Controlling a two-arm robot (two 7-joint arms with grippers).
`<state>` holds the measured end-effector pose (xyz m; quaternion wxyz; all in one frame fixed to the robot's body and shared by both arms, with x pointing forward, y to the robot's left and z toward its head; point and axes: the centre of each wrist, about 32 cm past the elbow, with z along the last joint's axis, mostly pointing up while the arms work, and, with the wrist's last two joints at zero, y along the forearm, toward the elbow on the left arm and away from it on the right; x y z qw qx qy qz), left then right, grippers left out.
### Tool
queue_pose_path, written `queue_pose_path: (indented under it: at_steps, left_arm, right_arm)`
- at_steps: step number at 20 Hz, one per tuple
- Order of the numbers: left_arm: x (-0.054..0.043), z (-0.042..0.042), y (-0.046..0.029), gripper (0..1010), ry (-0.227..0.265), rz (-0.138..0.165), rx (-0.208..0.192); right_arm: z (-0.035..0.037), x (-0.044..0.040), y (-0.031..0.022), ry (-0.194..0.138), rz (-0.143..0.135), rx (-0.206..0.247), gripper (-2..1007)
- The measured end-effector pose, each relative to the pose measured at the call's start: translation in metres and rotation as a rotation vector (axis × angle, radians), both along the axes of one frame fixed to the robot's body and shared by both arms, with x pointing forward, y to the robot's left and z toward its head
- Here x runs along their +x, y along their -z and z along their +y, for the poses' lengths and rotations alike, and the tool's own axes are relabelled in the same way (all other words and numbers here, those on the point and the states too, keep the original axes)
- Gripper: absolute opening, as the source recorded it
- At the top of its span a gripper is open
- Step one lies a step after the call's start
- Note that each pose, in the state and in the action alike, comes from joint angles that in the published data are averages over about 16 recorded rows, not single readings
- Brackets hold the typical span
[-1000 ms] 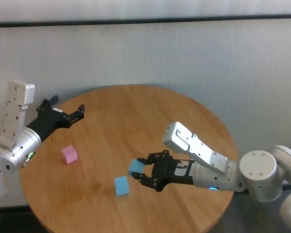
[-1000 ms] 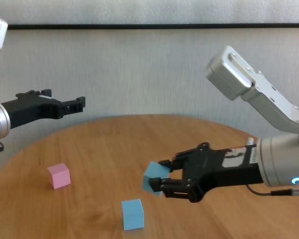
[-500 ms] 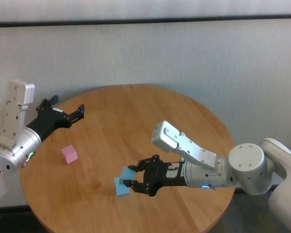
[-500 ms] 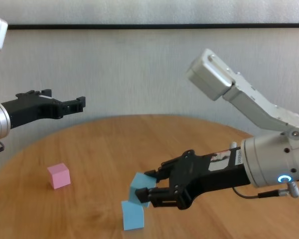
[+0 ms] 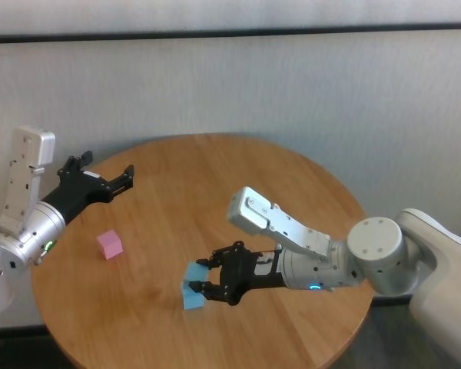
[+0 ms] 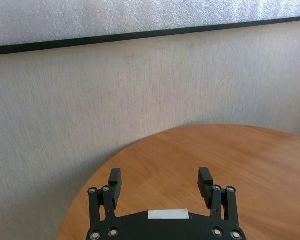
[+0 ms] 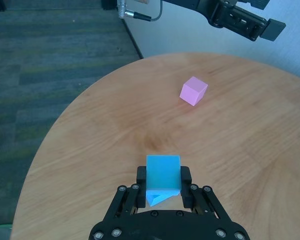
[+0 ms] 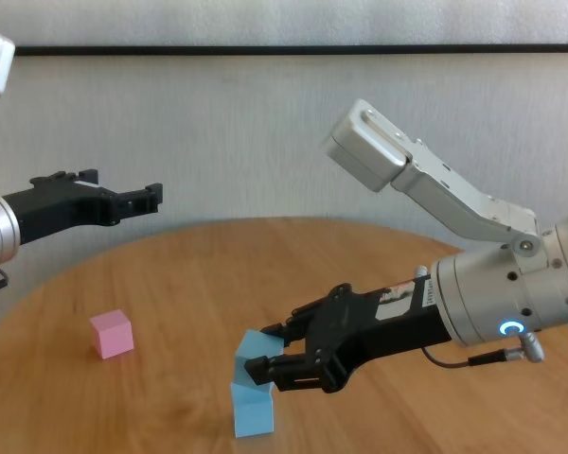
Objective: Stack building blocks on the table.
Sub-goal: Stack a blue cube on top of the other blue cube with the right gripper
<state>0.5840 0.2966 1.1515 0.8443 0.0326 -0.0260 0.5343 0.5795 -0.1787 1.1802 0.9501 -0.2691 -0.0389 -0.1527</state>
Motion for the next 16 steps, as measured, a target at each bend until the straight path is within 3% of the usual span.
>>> queue_pose_path:
  at_steps: [16]
  left_arm:
    - [0.0,0.0,0.0,999,0.0,0.0,0.0]
  right_arm:
    - [0.008,0.0118,0.0008,-0.005,0.032,-0.024,370]
